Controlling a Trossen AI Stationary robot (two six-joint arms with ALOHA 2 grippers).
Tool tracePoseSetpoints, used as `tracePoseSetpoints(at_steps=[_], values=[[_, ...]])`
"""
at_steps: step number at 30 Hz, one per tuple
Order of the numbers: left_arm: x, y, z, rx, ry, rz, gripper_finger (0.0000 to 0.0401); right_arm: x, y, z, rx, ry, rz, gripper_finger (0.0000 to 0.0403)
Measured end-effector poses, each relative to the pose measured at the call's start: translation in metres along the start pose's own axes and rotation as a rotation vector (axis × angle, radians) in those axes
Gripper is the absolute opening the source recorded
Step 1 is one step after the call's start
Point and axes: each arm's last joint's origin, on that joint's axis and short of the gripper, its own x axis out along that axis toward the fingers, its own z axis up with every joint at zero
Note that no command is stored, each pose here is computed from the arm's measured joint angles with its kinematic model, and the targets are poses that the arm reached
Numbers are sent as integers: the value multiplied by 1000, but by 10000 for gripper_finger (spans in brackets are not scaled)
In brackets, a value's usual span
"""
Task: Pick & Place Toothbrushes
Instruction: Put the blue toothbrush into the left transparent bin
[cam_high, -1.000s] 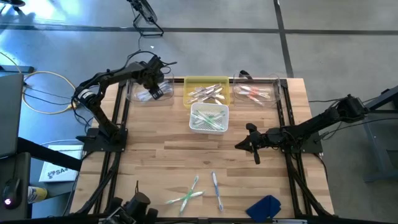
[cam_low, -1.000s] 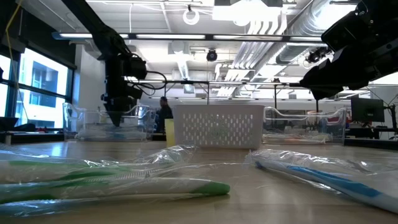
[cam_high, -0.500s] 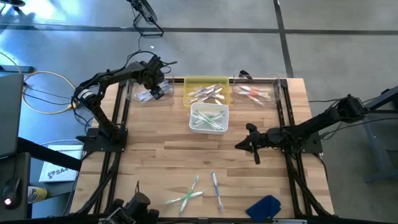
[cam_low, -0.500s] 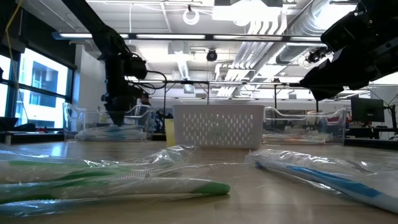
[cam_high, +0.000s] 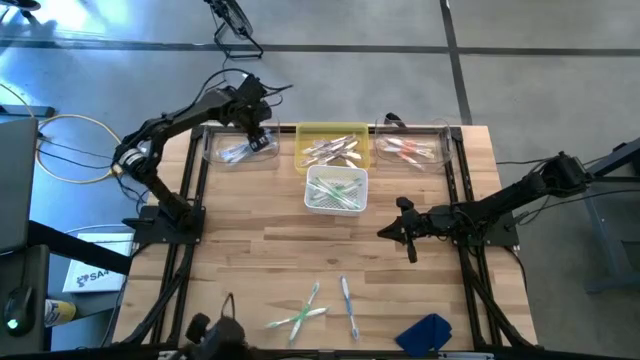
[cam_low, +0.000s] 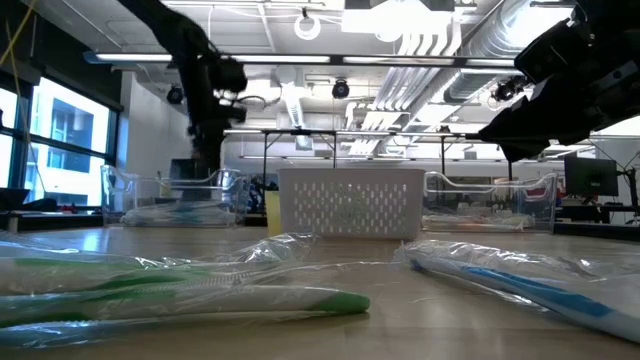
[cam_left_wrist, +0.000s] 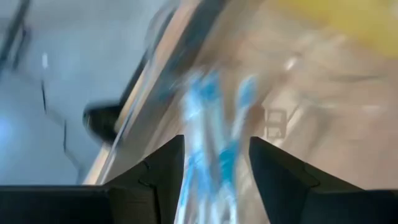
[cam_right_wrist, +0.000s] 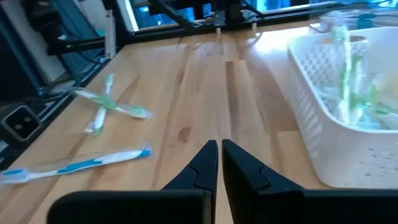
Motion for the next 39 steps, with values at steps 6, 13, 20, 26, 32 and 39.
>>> tracePoseSetpoints(at_steps=[6, 13, 20, 26, 32, 39], values=[[-46, -39, 12, 203, -174, 34, 175, 0, 0, 0, 0, -1, -3, 15], [-110, -89, 5, 352, -386, 35, 175, 0, 0, 0, 0, -1, -3, 15], [-160, -139, -14, 500, -584, -72, 175, 0, 0, 0, 0, 1, 5, 15], [-185, -181, -25, 636, -719, -147, 175, 0, 0, 0, 0, 1, 5, 15], [-194, -223, -38, 757, -866, -79, 175, 0, 0, 0, -11, 1, 5, 15], [-168, -254, -51, 780, -995, -2, 175, 0, 0, 0, -55, 0, 2, 15]])
